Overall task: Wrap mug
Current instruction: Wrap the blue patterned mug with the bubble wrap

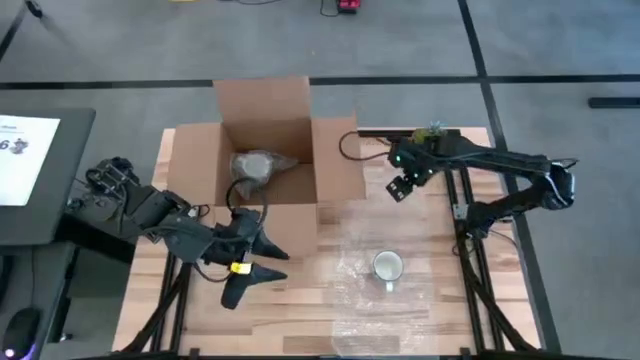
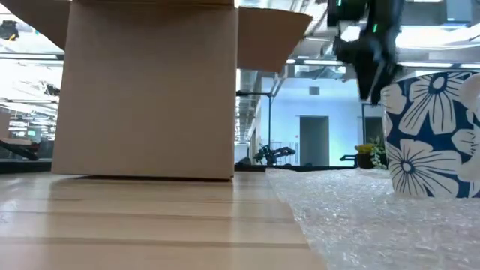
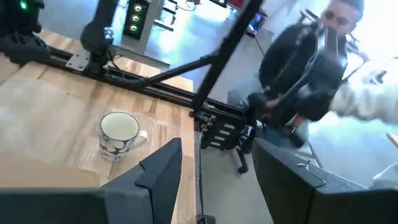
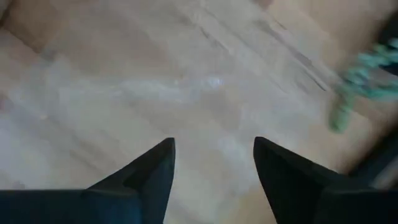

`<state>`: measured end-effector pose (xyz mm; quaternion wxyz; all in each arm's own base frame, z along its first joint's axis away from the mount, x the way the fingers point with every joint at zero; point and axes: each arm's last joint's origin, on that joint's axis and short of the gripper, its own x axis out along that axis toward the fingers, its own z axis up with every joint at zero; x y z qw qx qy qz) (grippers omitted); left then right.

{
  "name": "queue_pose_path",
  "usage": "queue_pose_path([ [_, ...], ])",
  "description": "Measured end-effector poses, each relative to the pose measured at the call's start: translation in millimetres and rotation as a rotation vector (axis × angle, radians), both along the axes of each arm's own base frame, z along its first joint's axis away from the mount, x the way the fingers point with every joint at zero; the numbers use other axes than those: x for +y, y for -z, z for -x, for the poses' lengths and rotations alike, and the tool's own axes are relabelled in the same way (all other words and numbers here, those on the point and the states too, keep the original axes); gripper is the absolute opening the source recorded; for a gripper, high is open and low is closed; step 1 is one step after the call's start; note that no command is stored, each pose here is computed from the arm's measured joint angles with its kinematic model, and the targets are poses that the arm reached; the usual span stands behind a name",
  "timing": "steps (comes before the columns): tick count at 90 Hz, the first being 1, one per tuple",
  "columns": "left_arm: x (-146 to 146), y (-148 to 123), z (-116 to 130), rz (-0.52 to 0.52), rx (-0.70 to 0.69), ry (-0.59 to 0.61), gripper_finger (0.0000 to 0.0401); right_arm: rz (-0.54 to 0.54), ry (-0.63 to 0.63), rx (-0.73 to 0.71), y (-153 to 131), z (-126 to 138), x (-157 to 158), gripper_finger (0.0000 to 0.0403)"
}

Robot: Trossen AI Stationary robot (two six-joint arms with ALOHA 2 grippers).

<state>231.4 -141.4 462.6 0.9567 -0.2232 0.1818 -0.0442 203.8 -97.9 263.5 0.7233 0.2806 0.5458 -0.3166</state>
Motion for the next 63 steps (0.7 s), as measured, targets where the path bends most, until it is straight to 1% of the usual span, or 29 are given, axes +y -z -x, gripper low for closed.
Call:
queue_pose_path([
  [8, 4, 0, -2, 0.032, 0.003, -0.048, 0.0175, -0.015, 0.011, -0.028, 23, 3, -25, 0.0228],
  [18, 10, 0, -5, 0.061, -0.002, -0.125, 0.0175, -0.02, 0.022, -0.014, 46, 5, -50, 0.024],
  [34, 17, 0, -8, 0.088, -0.01, -0.212, 0.0175, -0.02, 0.044, 0.017, 81, -4, -83, 0.0236],
  [51, 25, 0, -11, 0.1, -0.016, -0.269, 0.0175, -0.074, 0.016, 0.094, 121, -10, -98, 0.0206],
  [58, 27, -1, -13, 0.107, -0.022, -0.306, 0.0175, -0.093, -0.002, 0.122, 130, -12, -99, 0.0181],
  [63, 29, -1, -13, 0.115, -0.024, -0.323, 0.0175, -0.104, -0.019, 0.137, 134, -13, -98, 0.0155],
])
